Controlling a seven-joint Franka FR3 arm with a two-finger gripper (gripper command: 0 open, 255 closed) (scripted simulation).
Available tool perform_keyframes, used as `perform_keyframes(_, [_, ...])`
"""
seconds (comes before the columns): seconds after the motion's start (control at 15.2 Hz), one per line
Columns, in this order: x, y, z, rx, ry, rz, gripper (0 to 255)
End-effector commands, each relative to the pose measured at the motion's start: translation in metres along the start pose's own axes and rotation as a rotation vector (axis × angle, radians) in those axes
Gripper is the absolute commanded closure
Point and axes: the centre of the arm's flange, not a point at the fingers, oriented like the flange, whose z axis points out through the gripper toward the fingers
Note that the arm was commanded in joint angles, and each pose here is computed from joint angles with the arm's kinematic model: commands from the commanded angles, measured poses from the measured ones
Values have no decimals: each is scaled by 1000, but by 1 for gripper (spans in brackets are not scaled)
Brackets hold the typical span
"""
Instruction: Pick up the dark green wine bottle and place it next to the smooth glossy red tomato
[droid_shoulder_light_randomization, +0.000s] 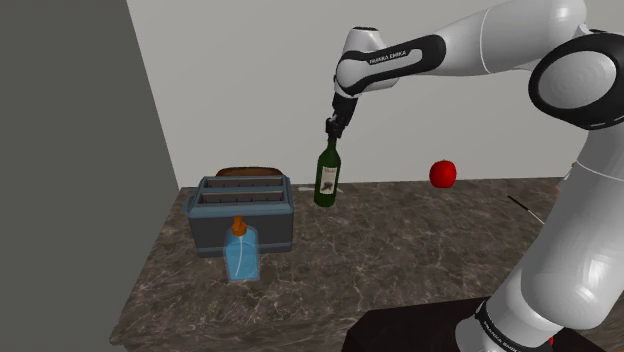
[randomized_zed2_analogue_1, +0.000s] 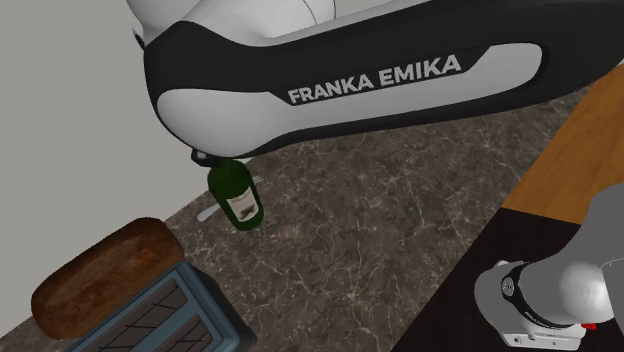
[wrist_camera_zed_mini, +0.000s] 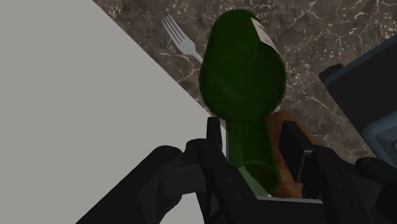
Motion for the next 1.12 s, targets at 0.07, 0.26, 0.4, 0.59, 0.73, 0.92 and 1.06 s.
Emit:
perform_keyframes(0.07, [3, 1, -16, 0, 0, 0, 255])
perform_keyframes(0.26, [5, 2, -31, 0, 0, 0, 255])
perform_keyframes(0.4, [7, 3, -42, 0, 0, 0, 255])
perform_keyframes(0.59, [10, 3, -57, 0, 0, 0, 255])
perform_keyframes(0.73, [12, 4, -68, 0, 0, 0, 255])
perform_keyframes(0.92, [14, 5, -83, 0, 0, 0, 255])
perform_keyframes(1.06, [16, 6, -94, 0, 0, 0, 255])
